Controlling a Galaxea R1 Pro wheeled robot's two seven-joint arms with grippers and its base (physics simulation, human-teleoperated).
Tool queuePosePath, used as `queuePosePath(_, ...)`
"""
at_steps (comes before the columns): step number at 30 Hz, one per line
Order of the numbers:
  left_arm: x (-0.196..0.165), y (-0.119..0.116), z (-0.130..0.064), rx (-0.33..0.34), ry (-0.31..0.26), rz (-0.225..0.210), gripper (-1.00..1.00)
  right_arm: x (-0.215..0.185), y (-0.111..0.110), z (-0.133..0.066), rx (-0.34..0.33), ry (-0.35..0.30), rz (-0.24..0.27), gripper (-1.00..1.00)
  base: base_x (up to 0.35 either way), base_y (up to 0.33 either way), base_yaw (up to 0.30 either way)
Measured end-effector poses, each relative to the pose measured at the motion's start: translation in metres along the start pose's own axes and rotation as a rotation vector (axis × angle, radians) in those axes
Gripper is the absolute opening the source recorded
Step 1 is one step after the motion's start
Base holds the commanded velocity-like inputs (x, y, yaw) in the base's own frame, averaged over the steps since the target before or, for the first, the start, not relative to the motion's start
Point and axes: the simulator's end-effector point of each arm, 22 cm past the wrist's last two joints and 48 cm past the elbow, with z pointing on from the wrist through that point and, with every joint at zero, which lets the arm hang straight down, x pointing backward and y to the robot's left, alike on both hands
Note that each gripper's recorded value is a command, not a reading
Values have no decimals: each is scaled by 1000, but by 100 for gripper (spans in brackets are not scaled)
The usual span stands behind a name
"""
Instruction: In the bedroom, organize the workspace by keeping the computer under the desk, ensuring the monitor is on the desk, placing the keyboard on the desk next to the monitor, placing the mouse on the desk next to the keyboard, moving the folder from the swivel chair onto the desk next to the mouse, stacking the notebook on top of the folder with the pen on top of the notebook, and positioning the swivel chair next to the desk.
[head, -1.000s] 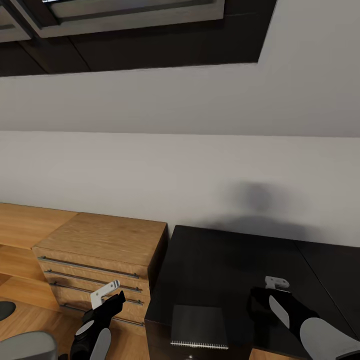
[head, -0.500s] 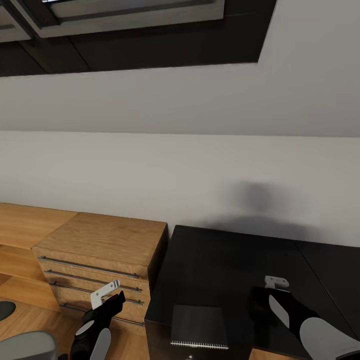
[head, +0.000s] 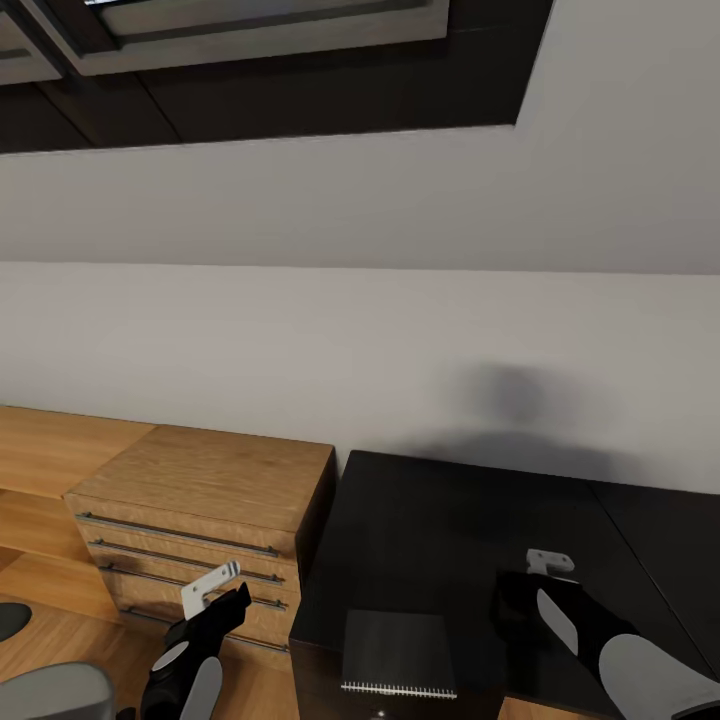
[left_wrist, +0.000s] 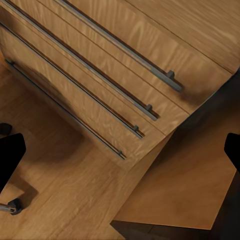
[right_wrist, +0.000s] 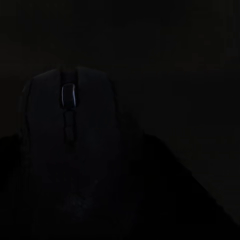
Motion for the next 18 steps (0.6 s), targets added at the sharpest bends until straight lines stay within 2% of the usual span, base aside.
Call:
queuePosePath(4, 2, 0, 1, 0, 5, 4, 100, -4, 2, 0, -8, -9, 2, -100, 0, 0, 0)
queuePosePath(10, 5, 0, 1, -1, 10, 6, 100, -34, 14, -6, -33, -77, -2, -100, 0, 0, 0)
queuePosePath(18, 6, 0, 2, -1, 12, 8, 100, -42, 16, -7, -38, -97, -2, -100, 0, 0, 0)
